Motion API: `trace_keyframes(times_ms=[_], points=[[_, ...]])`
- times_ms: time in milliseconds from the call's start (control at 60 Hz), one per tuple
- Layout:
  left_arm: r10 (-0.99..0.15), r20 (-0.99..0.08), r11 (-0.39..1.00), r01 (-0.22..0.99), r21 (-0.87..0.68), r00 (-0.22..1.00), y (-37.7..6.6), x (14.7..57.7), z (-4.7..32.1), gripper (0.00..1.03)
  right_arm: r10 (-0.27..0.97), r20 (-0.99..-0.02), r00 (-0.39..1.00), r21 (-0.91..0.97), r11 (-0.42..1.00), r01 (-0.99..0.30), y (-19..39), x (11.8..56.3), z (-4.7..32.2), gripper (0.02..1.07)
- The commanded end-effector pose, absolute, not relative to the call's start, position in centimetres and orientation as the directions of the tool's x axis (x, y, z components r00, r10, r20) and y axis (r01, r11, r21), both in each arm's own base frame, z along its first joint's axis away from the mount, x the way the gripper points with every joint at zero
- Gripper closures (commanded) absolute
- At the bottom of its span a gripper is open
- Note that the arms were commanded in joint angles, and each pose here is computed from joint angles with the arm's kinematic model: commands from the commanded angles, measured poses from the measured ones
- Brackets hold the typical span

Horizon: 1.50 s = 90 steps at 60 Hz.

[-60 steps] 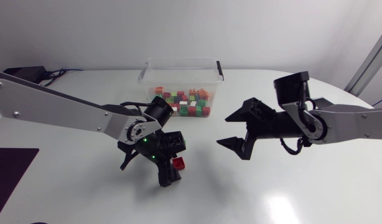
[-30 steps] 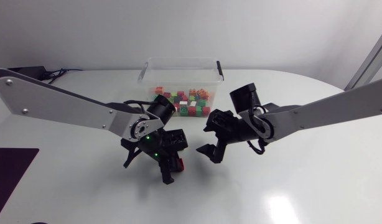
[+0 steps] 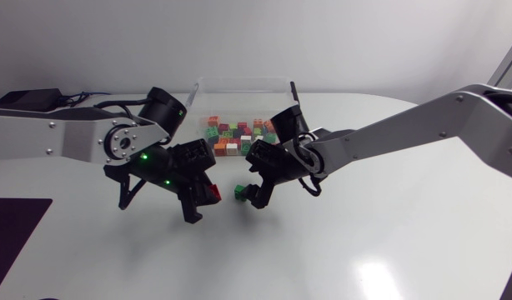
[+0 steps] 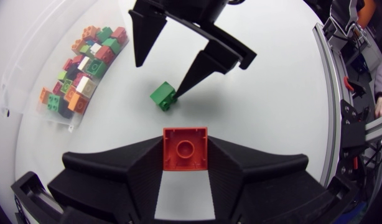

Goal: Place the duplo bricks in the container

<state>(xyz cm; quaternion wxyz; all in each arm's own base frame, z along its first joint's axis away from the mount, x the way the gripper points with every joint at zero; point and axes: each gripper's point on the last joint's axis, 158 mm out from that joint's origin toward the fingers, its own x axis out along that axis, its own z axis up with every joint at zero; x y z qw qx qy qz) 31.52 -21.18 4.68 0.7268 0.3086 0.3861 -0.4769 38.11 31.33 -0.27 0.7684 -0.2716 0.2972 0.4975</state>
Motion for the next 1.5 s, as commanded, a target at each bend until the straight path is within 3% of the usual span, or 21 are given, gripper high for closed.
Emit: trace_keyframes(times_ms=[0, 133, 283, 483, 517, 783, 1117, 1483], points=[[-0.462, -0.850, 0.351, 0.932, 0.088, 0.254, -20.2, 31.2, 5.3, 0.78, 0.578, -0.757, 0.304, -0.090, 0.368, -0.925, 31.6, 37.8, -2.1, 0.10], [-0.470, -0.831, 0.377, 0.919, 0.115, 0.297, -19.5, 32.0, 6.9, 0.78, 0.557, -0.781, 0.283, -0.078, 0.363, -0.929, 32.1, 37.4, -3.5, 0.21], [-0.471, -0.826, 0.390, 0.913, 0.121, 0.311, -19.3, 32.6, 7.7, 0.78, 0.529, -0.801, 0.281, -0.084, 0.365, -0.927, 32.7, 37.5, -4.1, 0.50], [-0.460, -0.830, 0.398, 0.909, 0.126, 0.316, -18.5, 33.0, 9.2, 0.78, 0.460, -0.854, 0.242, -0.074, 0.354, -0.932, 33.2, 37.0, -4.5, 0.74], [-0.460, -0.828, 0.396, 0.909, 0.131, 0.320, -18.4, 33.0, 9.5, 0.78, 0.438, -0.867, 0.238, -0.078, 0.353, -0.933, 33.3, 36.9, -4.5, 0.82], [-0.462, -0.811, 0.418, 0.894, 0.159, 0.360, -17.8, 34.3, 11.1, 0.78, 0.317, -0.938, 0.141, -0.018, 0.361, -0.932, 31.7, 35.5, -3.8, 0.85], [-0.506, -0.712, 0.521, 0.830, 0.197, 0.487, -20.1, 40.7, 15.5, 0.78, 0.402, -0.856, 0.326, -0.095, 0.497, -0.863, 27.9, 39.8, 7.4, 0.85], [-0.521, -0.552, 0.711, 0.688, 0.141, 0.651, -22.1, 50.0, 18.4, 0.78, 0.486, -0.728, 0.483, -0.115, 0.608, -0.786, 26.5, 42.9, 15.2, 0.85]])
